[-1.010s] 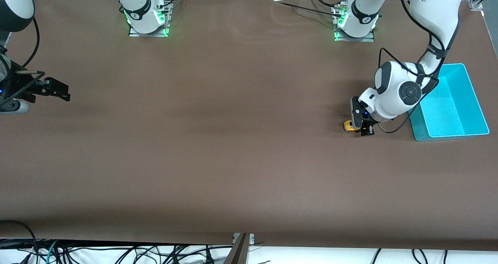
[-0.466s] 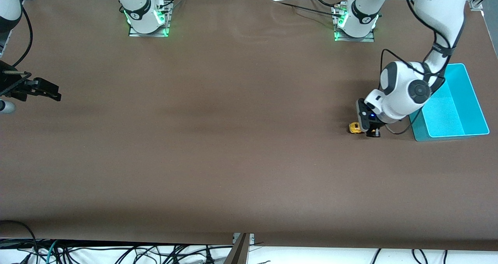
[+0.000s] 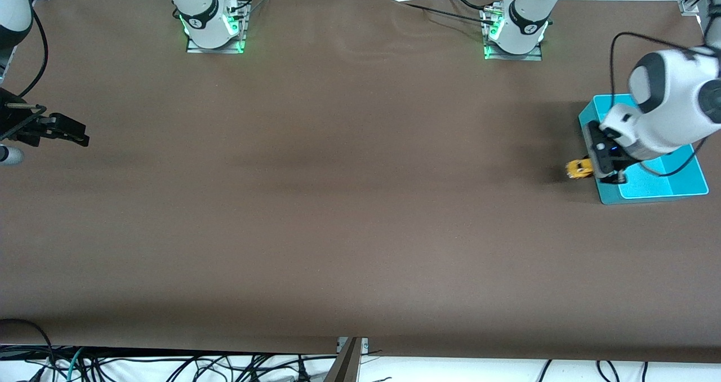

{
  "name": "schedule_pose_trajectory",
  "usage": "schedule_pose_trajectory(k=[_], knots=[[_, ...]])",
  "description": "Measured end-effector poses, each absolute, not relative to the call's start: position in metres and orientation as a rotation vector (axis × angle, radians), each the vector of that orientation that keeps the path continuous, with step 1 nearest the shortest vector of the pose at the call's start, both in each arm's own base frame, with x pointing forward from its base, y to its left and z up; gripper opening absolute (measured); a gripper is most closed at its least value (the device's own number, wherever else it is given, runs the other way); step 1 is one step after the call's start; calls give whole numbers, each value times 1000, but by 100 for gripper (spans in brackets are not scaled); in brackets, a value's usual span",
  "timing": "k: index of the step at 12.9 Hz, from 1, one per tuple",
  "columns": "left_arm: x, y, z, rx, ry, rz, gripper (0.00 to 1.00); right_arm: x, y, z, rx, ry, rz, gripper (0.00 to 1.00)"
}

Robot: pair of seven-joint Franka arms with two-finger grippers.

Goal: Wind and store yellow beetle car
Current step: 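Move the car over the cyan tray and lower it inside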

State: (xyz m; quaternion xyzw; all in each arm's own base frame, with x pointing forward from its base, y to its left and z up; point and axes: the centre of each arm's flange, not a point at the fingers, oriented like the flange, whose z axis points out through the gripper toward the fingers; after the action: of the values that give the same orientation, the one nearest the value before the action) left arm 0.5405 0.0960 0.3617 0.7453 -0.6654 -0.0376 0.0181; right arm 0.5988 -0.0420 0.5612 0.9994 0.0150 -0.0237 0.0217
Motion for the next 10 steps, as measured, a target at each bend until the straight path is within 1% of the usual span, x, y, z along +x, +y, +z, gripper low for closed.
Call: schedule_pose_trajectory(k=[2, 4, 7, 10], knots=[[521, 152, 370, 2233, -2120, -135, 45, 599, -42, 561, 3097, 47, -74, 100], [494, 211, 362, 2144, -2164, -140, 45, 599, -43, 560, 3097, 45, -76, 100], [440, 267, 326, 2051, -2135, -202, 45, 600, -44, 558, 3097, 43, -81, 100], [397, 288, 276, 2003, -2070, -238, 45, 600, -44, 559, 3097, 44, -76, 100]])
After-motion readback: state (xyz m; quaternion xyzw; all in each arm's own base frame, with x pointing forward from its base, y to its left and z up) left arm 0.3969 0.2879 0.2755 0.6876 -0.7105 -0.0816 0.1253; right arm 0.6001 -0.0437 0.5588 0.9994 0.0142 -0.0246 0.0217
